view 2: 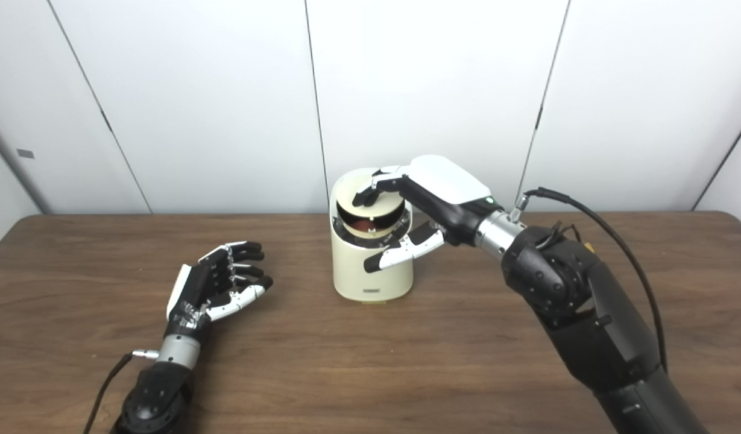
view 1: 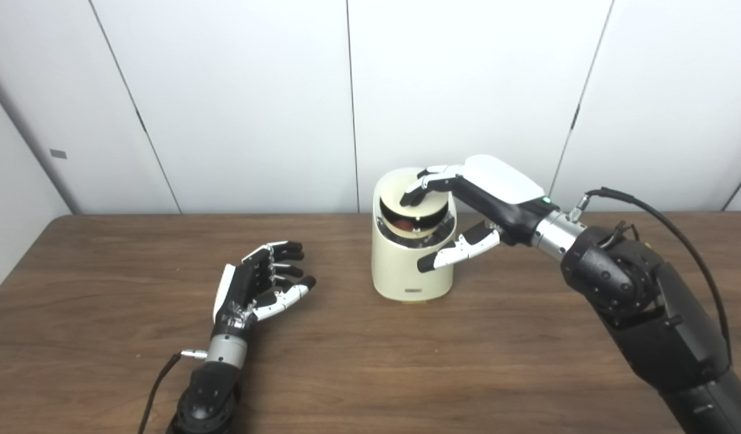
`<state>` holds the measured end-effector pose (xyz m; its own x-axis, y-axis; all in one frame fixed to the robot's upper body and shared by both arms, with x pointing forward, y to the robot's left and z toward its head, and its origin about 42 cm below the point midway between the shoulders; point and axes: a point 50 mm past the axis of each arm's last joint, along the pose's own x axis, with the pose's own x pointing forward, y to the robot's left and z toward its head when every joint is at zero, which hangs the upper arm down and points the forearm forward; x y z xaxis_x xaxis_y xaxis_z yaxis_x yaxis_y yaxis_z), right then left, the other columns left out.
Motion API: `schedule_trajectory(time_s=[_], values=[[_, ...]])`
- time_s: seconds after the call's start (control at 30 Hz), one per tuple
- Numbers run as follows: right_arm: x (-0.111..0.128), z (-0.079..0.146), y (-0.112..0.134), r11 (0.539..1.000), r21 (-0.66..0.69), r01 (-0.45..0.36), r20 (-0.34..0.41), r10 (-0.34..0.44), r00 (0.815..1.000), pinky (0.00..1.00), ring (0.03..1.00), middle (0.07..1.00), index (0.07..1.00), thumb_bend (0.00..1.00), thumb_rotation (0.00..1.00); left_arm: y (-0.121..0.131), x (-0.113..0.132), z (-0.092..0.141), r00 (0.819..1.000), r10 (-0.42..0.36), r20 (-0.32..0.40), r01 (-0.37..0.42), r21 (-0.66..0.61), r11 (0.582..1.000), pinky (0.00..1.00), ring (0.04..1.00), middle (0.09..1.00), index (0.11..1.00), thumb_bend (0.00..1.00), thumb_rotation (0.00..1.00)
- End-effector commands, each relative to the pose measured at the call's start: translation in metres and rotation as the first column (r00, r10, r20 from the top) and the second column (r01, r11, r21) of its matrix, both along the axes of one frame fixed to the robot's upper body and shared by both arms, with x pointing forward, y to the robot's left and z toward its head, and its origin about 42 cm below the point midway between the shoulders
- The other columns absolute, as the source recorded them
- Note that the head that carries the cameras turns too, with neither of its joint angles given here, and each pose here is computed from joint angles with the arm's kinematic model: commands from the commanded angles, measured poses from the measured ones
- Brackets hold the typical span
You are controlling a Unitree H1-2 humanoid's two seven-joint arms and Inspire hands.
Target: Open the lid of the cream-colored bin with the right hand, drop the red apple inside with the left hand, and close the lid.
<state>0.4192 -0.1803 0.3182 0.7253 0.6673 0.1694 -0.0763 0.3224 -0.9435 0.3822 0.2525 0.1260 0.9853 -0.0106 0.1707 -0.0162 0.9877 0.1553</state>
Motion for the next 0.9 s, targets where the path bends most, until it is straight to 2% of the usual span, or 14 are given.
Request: schedule_trajectory(time_s=[0.0, 0.27, 0.37, 0.43, 0.53, 0.87], values=[[0.000, 0.018, -0.006, 1.000, 0.007, -0.015, 0.061, 0.015, 0.998, 0.88, 0.882, 0.703, 0.704, 0.68, 0.57, 0.000, 0.004, 0.014, 0.998, -0.002, 0.060, 0.002, -0.001, 1.000, 0.49, 0.591, 0.682, 0.691, 0.60, 0.00], [-0.005, 0.013, -0.006, 1.000, 0.000, -0.013, 0.036, 0.013, 0.999, 0.89, 0.890, 0.698, 0.711, 0.68, 0.53, -0.001, 0.003, 0.016, 0.998, -0.005, 0.063, 0.005, -0.002, 1.000, 0.49, 0.595, 0.684, 0.689, 0.60, 0.00], [-0.006, 0.012, -0.005, 0.998, -0.067, -0.002, 0.037, 0.004, 0.999, 0.90, 0.897, 0.702, 0.717, 0.68, 0.55, -0.001, 0.002, 0.016, 0.998, -0.005, 0.063, 0.005, 0.007, 1.000, 0.49, 0.593, 0.684, 0.688, 0.59, 0.00], [-0.006, 0.011, -0.004, 0.993, -0.119, 0.003, 0.045, 0.003, 0.999, 0.95, 0.902, 0.703, 0.717, 0.69, 0.58, -0.001, 0.002, 0.016, 0.998, -0.005, 0.062, 0.005, -0.003, 1.000, 0.49, 0.592, 0.682, 0.687, 0.59, 0.00], [-0.007, 0.008, -0.002, 0.985, -0.171, 0.000, 0.042, 0.007, 0.999, 0.99, 0.906, 0.704, 0.713, 0.73, 0.58, -0.002, 0.001, 0.017, 0.998, -0.009, 0.062, 0.009, -0.010, 1.000, 0.48, 0.589, 0.680, 0.685, 0.59, 0.00], [-0.009, 0.004, -0.003, 0.962, -0.271, -0.021, 0.070, 0.041, 0.997, 0.97, 0.895, 0.715, 0.722, 0.76, 0.57, -0.005, -0.002, 0.019, 0.999, -0.006, 0.046, 0.007, -0.009, 1.000, 0.48, 0.589, 0.679, 0.687, 0.59, 0.00]])
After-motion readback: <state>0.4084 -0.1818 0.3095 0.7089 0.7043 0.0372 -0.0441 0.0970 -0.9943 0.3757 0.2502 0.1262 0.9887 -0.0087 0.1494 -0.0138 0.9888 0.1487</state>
